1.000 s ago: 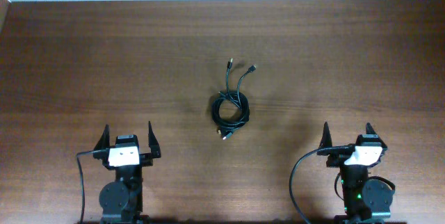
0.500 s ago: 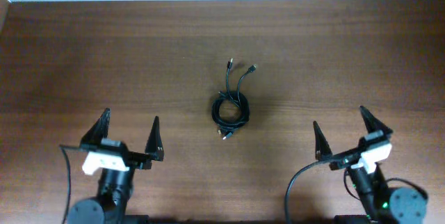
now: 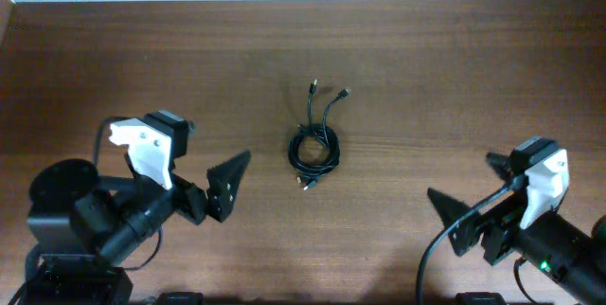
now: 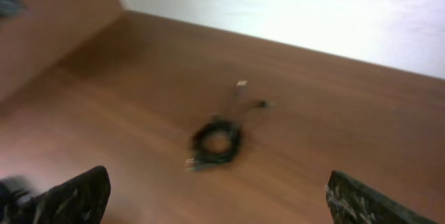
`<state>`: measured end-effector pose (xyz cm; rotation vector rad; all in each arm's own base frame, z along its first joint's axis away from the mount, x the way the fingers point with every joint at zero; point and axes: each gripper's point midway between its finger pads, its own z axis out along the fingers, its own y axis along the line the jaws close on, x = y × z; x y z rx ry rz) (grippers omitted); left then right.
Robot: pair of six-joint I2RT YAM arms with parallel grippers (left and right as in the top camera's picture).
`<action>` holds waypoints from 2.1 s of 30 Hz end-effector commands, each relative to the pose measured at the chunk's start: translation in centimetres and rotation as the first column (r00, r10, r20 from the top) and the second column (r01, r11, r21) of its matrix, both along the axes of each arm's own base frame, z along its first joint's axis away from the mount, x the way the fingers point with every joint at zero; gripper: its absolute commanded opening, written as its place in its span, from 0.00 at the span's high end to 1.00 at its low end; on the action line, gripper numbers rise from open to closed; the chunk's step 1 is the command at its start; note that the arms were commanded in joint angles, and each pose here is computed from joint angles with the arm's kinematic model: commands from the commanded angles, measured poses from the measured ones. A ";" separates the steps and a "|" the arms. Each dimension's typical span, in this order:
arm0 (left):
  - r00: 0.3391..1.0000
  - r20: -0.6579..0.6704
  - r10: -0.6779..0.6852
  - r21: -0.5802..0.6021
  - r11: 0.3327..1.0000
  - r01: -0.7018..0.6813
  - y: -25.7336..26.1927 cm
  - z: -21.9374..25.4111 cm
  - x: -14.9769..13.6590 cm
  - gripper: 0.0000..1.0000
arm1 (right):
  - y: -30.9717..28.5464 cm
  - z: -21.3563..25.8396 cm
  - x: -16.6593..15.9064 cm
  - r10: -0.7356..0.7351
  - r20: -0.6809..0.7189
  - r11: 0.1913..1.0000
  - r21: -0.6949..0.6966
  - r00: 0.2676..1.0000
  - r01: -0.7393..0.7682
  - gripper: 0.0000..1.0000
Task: Untangle cables
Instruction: 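Move the right gripper over the black cable coil and lower, then grasp the black cable coil with the right gripper and lift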
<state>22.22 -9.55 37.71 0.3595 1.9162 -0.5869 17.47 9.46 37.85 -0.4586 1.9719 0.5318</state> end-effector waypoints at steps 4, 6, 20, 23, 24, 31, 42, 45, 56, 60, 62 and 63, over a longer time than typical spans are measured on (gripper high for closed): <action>0.997 -0.079 -0.006 -0.003 1.000 0.006 -0.1 -1.5 -0.4 0.01 | 1.6 2.2 -0.2 0.098 0.073 0.993 0.055 0.993 -0.102 0.01; 0.993 -0.115 -0.007 -0.004 1.000 0.007 -0.1 -2.2 -0.4 0.01 | 1.7 2.4 -0.2 0.104 0.080 0.992 0.057 0.991 -0.108 0.01; 0.995 -0.090 -0.030 -0.022 0.999 0.028 -0.6 -1.7 2.0 0.01 | 5.6 -17.7 15.2 0.080 -0.711 0.990 0.139 0.698 0.028 0.01; 0.993 -0.096 -0.062 -0.038 0.998 0.058 -1.0 -1.7 1.9 0.01 | 7.9 -20.6 16.7 0.074 -0.704 0.997 0.073 0.706 -0.032 0.01; 0.992 -0.095 -0.082 -0.049 0.996 0.078 -1.3 -1.5 1.7 0.01 | 9.0 -21.6 17.5 0.070 -0.687 0.998 0.045 0.723 -0.053 0.01; 0.992 -0.092 -0.087 -0.051 0.995 0.083 -1.4 -1.5 1.7 0.01 | 13.7 -28.0 14.7 0.026 -0.803 0.989 -0.067 0.596 -0.133 0.14; 0.982 -0.106 -0.160 -0.090 0.985 0.150 -2.4 -1.4 0.7 0.01 | 11.0 -30.5 17.8 -0.233 -0.673 0.939 -0.344 0.702 -0.018 0.15; 0.981 -0.106 -0.159 -0.091 0.985 0.150 -2.4 -1.4 0.7 0.01 | 11.5 -31.2 18.9 -0.225 -0.657 0.943 -0.332 0.719 -0.009 0.17; 0.975 -0.103 -0.197 -0.110 0.976 0.186 -2.9 -1.1 0.3 0.01 | 12.5 -36.0 20.9 -0.225 -0.660 0.943 -0.333 0.717 -0.011 0.32; 0.975 -0.103 -0.197 -0.110 0.976 0.186 -2.9 -1.1 0.3 0.01 | 12.5 -36.1 20.8 -0.224 -0.662 0.943 -0.332 0.715 -0.013 0.36; 0.975 -0.103 -0.197 -0.110 0.976 0.186 -2.9 -1.1 0.3 0.01 | 12.6 -36.1 20.8 -0.224 -0.663 0.943 -0.332 0.714 -0.013 0.36; 0.975 -0.103 -0.197 -0.110 0.976 0.186 -2.9 -1.1 0.3 0.01 | 12.6 -36.1 20.7 -0.223 -0.663 0.943 -0.332 0.714 -0.014 0.36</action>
